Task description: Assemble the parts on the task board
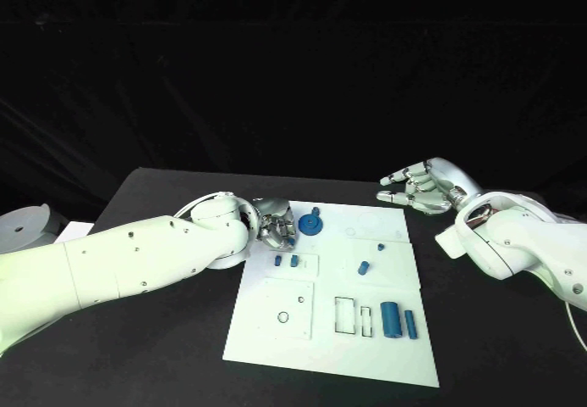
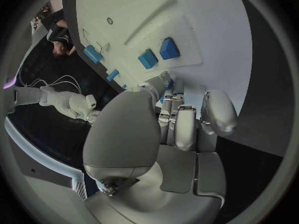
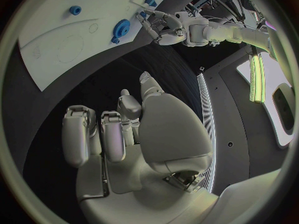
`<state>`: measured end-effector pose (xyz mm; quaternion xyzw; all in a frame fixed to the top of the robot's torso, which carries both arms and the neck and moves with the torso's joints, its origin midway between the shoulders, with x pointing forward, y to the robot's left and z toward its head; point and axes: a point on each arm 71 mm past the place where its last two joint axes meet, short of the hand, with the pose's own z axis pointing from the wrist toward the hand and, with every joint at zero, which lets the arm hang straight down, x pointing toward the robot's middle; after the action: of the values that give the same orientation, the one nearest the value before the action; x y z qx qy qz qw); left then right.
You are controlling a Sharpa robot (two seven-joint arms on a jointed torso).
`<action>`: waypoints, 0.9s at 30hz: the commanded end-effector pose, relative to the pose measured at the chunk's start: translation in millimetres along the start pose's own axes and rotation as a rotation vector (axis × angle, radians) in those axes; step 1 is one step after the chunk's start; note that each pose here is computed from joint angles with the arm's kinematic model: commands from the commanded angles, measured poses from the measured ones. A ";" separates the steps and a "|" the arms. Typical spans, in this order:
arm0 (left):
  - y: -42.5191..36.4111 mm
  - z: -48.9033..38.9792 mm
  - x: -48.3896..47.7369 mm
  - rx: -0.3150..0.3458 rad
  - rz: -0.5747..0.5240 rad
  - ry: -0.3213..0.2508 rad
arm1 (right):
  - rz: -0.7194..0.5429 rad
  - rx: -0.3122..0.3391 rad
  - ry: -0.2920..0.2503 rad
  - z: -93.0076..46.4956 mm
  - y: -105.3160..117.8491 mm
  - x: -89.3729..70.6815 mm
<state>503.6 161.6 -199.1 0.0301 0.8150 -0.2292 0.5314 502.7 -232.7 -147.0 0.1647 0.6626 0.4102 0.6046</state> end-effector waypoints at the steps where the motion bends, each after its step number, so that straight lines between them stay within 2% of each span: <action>1: -1.2 -0.1 2.5 -0.002 0.012 0.020 | -0.003 -0.012 0.014 0.0 1.0 1.6; 27: 0.6 -0.1 2.3 -0.019 0.011 0.017 | -0.003 -0.009 0.016 0.3 0.3 2.0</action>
<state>503.0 162.1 -200.5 0.0291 0.8196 -0.2214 0.5276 503.0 -232.6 -147.5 0.1647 0.6632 0.4101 0.6041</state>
